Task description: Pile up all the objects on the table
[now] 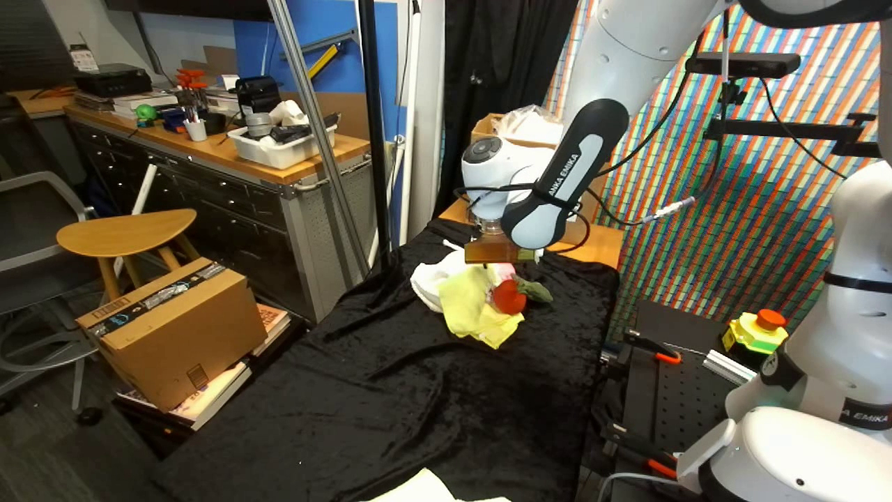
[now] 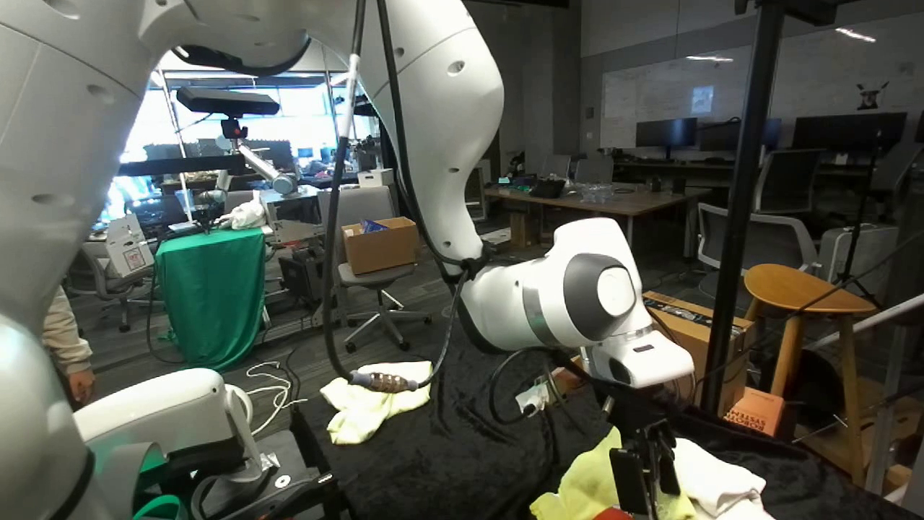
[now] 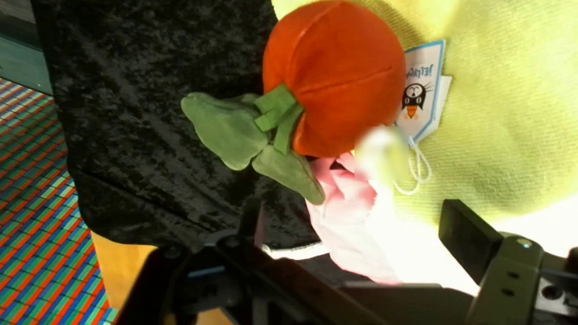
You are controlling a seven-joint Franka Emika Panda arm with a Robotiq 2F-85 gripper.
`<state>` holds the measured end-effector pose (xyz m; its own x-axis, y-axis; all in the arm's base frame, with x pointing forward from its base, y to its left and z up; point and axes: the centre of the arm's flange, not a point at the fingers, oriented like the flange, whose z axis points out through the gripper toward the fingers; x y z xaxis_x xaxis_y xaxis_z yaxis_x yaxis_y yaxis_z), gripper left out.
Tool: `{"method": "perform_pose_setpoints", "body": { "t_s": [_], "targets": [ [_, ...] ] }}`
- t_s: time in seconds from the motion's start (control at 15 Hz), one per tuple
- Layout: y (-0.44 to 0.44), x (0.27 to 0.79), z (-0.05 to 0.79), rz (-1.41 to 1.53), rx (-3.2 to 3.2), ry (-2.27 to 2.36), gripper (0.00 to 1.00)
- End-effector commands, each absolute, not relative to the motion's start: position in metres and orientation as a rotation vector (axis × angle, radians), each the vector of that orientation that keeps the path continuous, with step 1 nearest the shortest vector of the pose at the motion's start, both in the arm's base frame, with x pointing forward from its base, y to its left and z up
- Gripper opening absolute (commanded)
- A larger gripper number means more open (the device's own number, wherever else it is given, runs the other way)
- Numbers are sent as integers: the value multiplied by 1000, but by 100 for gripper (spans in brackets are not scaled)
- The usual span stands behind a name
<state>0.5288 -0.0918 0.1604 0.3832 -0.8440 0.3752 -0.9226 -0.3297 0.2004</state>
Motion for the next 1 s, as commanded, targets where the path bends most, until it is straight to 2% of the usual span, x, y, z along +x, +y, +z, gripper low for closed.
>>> {"method": "perform_pose_setpoints", "body": {
  "t_s": [0.0,0.53,0.93],
  "targets": [
    [-65,518,186,357,2339,-1417,100],
    [54,511,212,472,2615,-748,100],
    [159,507,197,451,2763,-291,100]
  ]
}}
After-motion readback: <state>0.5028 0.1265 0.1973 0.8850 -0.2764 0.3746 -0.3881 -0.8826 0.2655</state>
